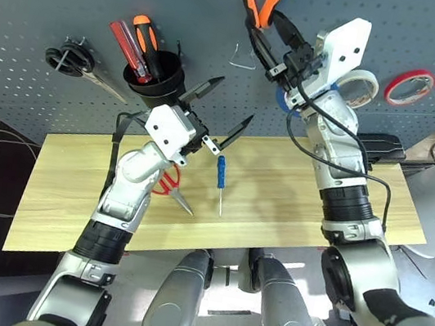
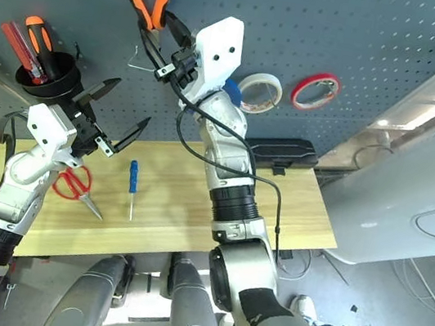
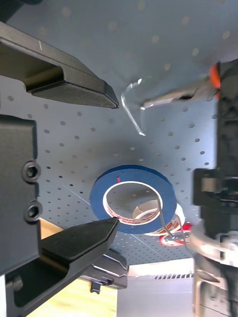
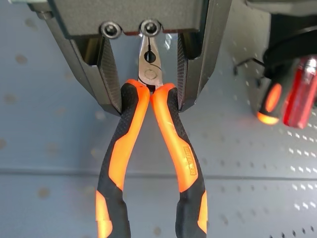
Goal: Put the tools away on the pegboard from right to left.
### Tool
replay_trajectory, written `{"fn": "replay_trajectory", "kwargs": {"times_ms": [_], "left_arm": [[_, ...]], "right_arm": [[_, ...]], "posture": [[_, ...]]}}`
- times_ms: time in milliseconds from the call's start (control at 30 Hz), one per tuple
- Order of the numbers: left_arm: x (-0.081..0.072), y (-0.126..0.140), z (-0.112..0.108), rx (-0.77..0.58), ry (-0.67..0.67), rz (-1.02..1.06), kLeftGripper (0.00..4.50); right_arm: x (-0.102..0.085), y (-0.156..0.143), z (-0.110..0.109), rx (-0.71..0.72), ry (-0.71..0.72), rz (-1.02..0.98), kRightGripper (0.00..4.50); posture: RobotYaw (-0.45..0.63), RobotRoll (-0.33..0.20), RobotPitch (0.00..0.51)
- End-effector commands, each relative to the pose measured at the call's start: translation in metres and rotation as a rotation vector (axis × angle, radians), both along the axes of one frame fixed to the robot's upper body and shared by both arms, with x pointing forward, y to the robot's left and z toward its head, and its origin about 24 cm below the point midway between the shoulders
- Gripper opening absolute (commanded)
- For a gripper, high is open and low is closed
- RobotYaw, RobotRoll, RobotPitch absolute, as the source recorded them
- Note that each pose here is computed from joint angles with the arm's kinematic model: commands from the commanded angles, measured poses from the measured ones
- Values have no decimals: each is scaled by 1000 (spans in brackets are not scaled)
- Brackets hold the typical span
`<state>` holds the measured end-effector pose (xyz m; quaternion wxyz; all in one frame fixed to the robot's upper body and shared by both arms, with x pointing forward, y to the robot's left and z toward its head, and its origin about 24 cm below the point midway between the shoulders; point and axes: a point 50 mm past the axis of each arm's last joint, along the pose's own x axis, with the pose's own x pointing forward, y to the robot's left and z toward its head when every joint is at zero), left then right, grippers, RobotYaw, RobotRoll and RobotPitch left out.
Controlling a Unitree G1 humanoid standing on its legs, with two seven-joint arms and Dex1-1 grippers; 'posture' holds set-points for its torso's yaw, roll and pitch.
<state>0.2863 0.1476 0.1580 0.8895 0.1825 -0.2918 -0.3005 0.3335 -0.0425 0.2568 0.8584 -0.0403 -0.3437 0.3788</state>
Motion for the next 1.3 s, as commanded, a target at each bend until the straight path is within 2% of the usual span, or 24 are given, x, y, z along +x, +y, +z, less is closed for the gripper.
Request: {"fn": "replay_trajectory", "kwargs": {"times_ms": [33,200,500,900,1233,1267,1300], "left_arm": [[-2,2,-6,20,20,10,4500],[-3,2,-7,20,26,11,4500],[-3,3,-9,20,37,18,4500],[-3,1,-10,15,52,11,4500],[-1,-1,-10,22,57,6,4500],[-1,-1,-11,33,65,3,4500],[-1,-2,-12,51,72,-5,4500]], "right_arm": [[-15,8,14,8,-60,58,1772],[-22,9,19,8,-69,81,1772],[-16,9,6,3,-11,58,1772],[-2,1,-32,-17,123,-24,1772],[-3,-5,-53,-99,184,-45,1772],[-6,-8,-55,-108,183,-47,2484],[-10,-12,-57,-124,175,-48,2629]], "posture": [[45,0,273],[43,0,273],[51,0,278],[50,0,279],[40,0,274],[40,0,274],[40,0,276]]}}
